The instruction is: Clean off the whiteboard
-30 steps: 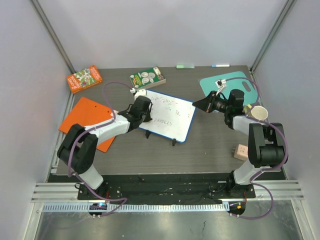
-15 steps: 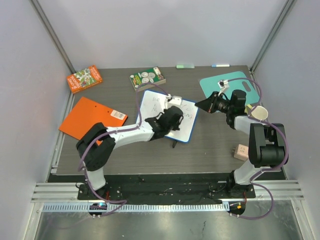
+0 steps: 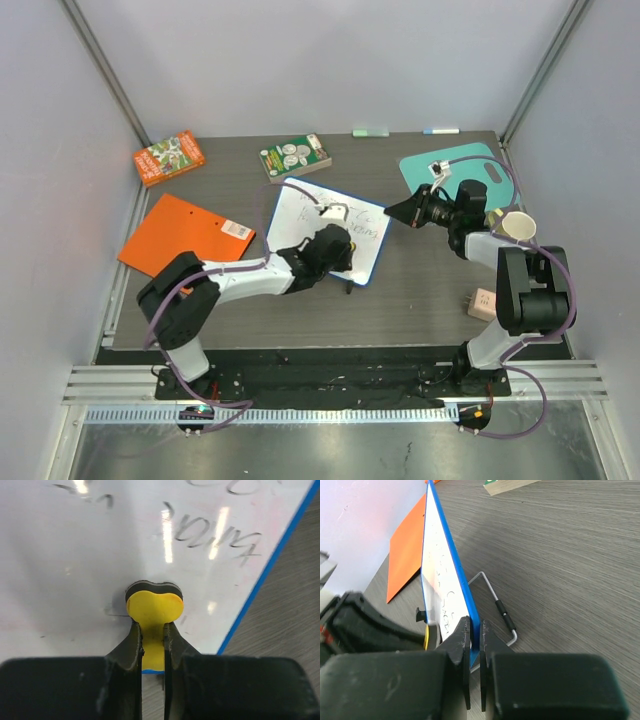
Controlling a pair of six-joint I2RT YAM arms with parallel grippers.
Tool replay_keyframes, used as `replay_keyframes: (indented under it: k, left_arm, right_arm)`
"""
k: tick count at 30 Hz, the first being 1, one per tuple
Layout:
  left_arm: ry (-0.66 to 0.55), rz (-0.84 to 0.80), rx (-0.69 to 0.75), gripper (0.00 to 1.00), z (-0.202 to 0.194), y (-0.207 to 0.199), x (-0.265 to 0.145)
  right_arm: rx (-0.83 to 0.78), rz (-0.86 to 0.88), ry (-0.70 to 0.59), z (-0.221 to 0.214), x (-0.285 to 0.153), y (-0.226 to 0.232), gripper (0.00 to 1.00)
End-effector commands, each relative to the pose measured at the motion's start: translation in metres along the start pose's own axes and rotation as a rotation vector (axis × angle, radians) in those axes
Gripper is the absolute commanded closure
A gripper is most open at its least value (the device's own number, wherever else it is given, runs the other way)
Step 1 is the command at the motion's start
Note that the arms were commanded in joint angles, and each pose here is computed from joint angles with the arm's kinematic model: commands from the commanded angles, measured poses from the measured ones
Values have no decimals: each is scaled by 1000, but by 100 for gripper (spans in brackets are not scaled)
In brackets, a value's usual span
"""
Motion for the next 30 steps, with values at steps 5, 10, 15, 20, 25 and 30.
replay_keyframes:
  k: [5,10,15,20,25,30]
  left_arm:
    - [-64,375,-67,100,31,123,-11]
    - [-53,372,-68,100,38,128,-11]
    - [16,302,35,100,14,94,2]
    - [80,206,143,100,-29,39,14]
    - [107,141,178,100,-56,4,19]
    - [90,84,181,100,-58,-20,20]
  right_arm:
    - [-136,26,-57,22,-1,6,99]
    - [-130,25,-51,21,-1,6,99]
    - [-127,36,-49,21,-1,6,99]
    - [-126,39,-49,22,-1,7,99]
    - [-123,42,-48,21,-1,7,99]
    - [-119,42,-45,20,-1,7,99]
Point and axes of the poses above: each gripper's point midway between its finger pads, its own x axis out along the fingers, its own y axis along the line the jaws close on, z = x × y, the point moved 5 cm from there along -x, back along the fingers, and after that the axes turned 14 degrees about -x, right-handed, at the moved point
